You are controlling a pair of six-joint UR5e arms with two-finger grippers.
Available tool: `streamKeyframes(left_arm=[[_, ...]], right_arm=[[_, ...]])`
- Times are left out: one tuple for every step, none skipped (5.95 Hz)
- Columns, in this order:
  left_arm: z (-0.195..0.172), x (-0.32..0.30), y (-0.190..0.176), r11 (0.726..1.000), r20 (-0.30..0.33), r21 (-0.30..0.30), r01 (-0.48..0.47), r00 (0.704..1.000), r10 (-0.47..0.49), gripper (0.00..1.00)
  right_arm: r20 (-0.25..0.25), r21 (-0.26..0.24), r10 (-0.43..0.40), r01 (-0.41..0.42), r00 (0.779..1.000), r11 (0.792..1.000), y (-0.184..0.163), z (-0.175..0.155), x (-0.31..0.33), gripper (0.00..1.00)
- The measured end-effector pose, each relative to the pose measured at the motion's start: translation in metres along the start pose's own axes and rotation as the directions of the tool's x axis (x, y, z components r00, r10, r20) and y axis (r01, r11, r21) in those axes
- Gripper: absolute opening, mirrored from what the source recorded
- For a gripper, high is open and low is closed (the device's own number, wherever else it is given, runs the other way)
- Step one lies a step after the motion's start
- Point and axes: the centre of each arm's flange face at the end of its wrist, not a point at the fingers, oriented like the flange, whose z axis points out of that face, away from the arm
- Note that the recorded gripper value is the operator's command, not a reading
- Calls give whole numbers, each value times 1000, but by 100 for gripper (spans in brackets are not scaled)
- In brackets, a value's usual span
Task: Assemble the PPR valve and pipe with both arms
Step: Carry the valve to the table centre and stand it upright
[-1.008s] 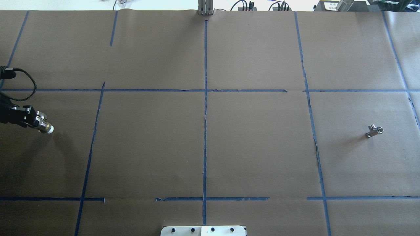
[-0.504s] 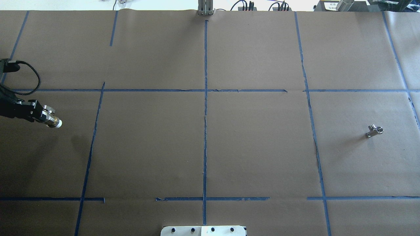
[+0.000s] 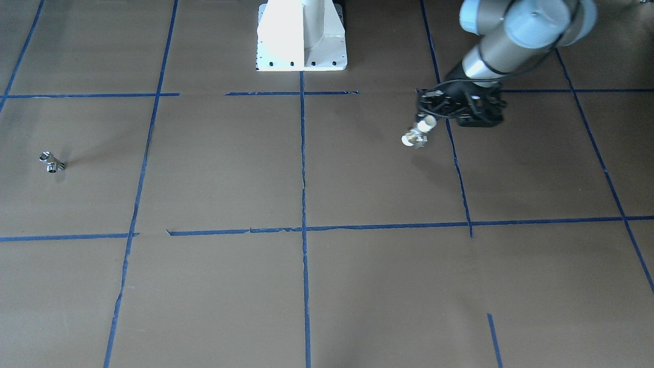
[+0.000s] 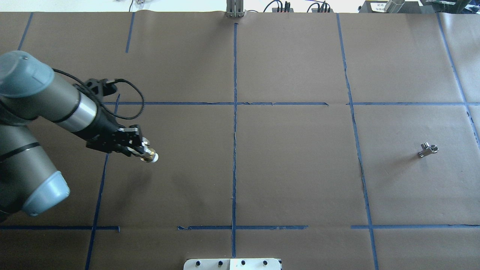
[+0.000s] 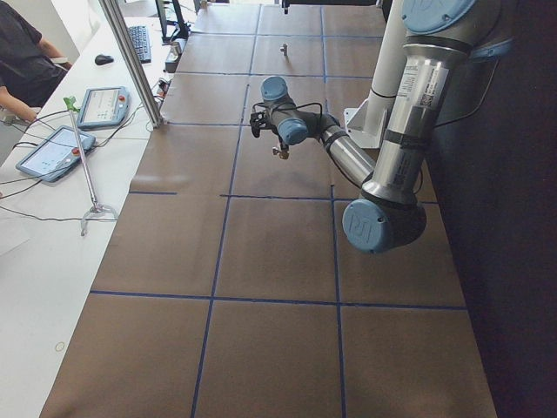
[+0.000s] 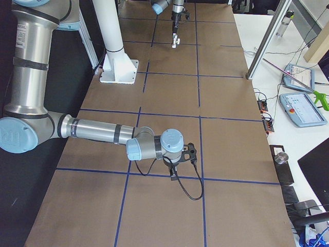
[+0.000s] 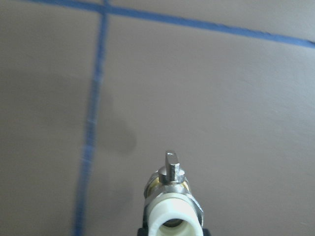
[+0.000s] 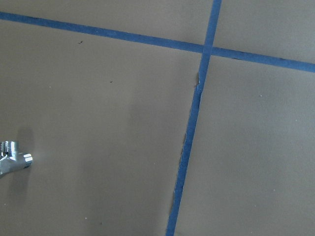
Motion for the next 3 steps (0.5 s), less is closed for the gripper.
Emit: streamKeyframes(left_arm=[[14,58,18,1000,-1,7,20,1000,-20,0],[26,108,22,999,-4,11,50,999,-50,0],[41,155,13,996,0,29,82,997,-82,0]], right_arm=[[0,1,-2,2,1000,1000,0,0,0,100],[3,2,-3,3,1000,1000,0,-1,-1,100],[14,3,-4,4,1000,1000,0,-1,-2,100]])
